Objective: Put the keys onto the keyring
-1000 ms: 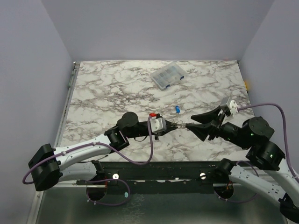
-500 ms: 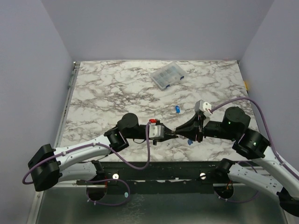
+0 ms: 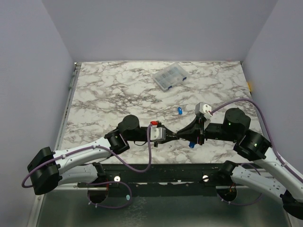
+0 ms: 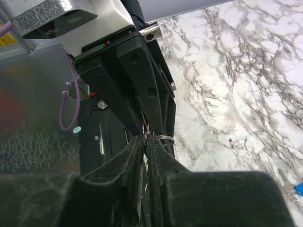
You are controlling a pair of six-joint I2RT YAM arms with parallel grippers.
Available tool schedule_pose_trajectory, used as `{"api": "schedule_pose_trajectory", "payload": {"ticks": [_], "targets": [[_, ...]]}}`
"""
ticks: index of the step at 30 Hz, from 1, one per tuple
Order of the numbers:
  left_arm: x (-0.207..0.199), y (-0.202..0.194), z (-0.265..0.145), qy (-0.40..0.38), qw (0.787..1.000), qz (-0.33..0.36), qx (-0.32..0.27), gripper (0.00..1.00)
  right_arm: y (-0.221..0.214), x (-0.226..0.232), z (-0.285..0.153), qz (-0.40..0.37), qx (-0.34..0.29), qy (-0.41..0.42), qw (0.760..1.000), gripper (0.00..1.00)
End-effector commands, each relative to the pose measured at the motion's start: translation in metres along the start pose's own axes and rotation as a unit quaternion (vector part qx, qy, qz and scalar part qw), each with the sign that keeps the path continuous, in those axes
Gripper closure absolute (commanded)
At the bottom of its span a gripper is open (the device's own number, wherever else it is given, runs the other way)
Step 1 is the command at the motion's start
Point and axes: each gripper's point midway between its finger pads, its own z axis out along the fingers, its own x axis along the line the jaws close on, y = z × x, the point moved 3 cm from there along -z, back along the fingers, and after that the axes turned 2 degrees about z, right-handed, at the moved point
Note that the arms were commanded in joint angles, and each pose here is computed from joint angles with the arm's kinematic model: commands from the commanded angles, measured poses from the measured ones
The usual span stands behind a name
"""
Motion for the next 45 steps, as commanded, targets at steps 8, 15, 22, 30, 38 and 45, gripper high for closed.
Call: {"api": "schedule_pose_trajectory", "payload": {"ticks": [8, 15, 22, 30, 38, 45], "targets": [[0.019, 0.036, -0.012, 0.076, 0.995, 0.044, -0.056, 1.00, -0.028, -0.002, 0.003, 0.049, 0.045, -0.010, 0.998, 0.85], [0.021, 0.041, -0.013, 0.089, 0.993, 0.040, -0.071, 1.00, -0.037, 0.000, 0.008, 0.070, 0.054, 0.003, 0.996, 0.88], [0.019, 0.040, -0.014, 0.084, 0.993, 0.046, -0.072, 1.00, -0.036, 0.000, 0.013, 0.072, 0.048, 0.010, 0.996, 0.90], [0.016, 0.036, -0.017, 0.079, 0.992, 0.076, -0.069, 1.00, -0.012, 0.004, -0.010, 0.035, 0.018, -0.015, 0.999, 0.74], [-0.010, 0.031, -0.022, 0.016, 0.980, 0.177, -0.083, 1.00, 0.035, -0.005, -0.057, -0.012, -0.098, -0.130, 0.987, 0.52], [-0.026, 0.031, -0.028, -0.021, 0.962, 0.253, -0.100, 1.00, 0.023, 0.001, -0.048, -0.009, -0.048, -0.094, 0.994, 0.49]]}}
